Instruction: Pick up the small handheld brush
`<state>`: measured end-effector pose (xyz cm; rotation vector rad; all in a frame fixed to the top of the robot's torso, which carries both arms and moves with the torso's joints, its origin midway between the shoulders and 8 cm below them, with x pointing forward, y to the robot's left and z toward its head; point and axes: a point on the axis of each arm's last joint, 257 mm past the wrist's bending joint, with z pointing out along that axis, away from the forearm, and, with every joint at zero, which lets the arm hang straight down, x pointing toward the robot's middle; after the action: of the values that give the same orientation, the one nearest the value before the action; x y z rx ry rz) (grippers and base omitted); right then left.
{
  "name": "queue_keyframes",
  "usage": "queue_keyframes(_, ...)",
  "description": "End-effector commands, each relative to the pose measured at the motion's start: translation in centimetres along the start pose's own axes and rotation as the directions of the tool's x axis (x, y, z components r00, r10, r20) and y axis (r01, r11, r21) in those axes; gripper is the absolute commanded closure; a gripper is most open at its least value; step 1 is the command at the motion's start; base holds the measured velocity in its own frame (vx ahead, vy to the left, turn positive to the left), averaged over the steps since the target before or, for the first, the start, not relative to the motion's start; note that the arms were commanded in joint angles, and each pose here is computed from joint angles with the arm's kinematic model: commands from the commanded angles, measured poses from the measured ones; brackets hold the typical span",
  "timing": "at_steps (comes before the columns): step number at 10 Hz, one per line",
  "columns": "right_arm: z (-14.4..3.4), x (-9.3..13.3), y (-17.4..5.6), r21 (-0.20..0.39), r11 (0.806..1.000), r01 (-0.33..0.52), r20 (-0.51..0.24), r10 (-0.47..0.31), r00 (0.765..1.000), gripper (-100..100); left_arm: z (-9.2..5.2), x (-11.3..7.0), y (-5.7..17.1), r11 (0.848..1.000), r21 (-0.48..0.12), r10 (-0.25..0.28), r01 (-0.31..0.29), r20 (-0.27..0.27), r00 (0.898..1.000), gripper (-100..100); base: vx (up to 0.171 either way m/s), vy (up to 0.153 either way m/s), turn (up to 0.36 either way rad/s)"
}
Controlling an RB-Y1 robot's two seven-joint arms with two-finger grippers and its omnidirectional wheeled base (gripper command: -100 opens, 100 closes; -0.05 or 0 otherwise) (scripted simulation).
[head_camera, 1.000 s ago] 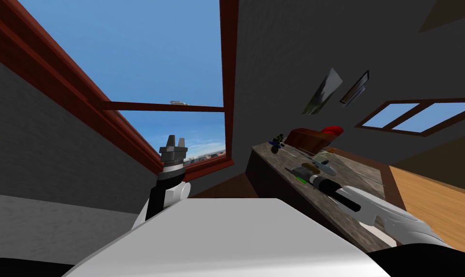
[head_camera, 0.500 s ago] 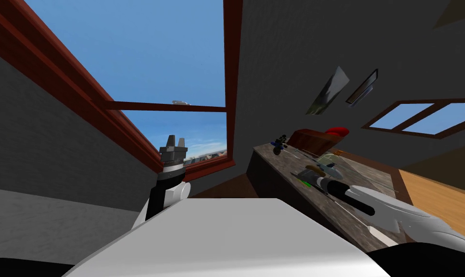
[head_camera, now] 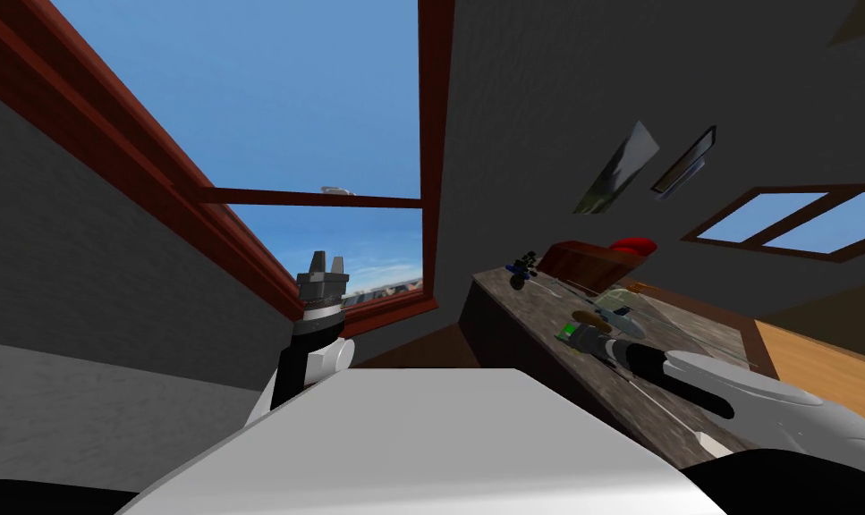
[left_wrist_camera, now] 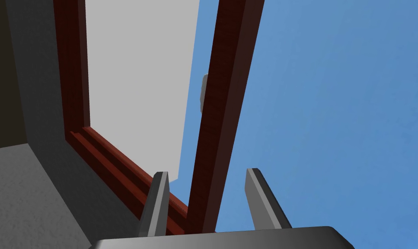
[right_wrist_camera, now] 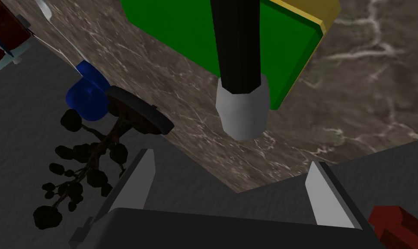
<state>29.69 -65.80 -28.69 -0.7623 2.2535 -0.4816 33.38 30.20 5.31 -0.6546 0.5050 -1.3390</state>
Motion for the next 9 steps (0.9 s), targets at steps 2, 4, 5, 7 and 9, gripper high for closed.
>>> queue_keyframes(2, -0.7, 3.0, 0.6, -0.041, 0.997, 0.070, -0.079, -0.073, 0.994, -100, 0.0, 0.0, 0.0, 1.000, 0.000, 0.000, 0.000, 0.000, 1.000, 0, 0.010, -0.034, 0.018)
queue_keyframes(4, -0.7, 3.3, 1.0, -0.052, 0.996, 0.073, -0.090, -0.078, 0.993, -100, 0.0, 0.0, 0.0, 1.000, 0.000, 0.000, 0.000, 0.000, 1.000, 0, 0.005, -0.048, 0.008)
queue_keyframes(5, -0.7, 3.5, 1.0, -0.054, 0.996, 0.075, -0.094, -0.080, 0.992, 0, 0.0, 0.0, 0.0, 1.000, 0.000, 0.000, 0.000, 0.000, 1.000, 0, 0.001, -0.005, 0.001)
queue_keyframes(7, -0.3, 5.0, 2.3, -0.047, 0.997, 0.060, -0.109, -0.065, 0.992, -100, 0.0, 0.0, 0.0, 1.000, 0.000, 0.000, 0.000, 0.000, 1.000, 0, 0.053, -0.033, 0.110)
queue_keyframes(9, -0.5, 4.6, 2.2, -0.048, 0.997, 0.063, -0.106, -0.068, 0.992, 100, 0.0, 0.0, 0.0, 1.000, 0.000, 0.000, 0.000, 0.000, 1.000, 0, 0.016, -0.010, 0.010)
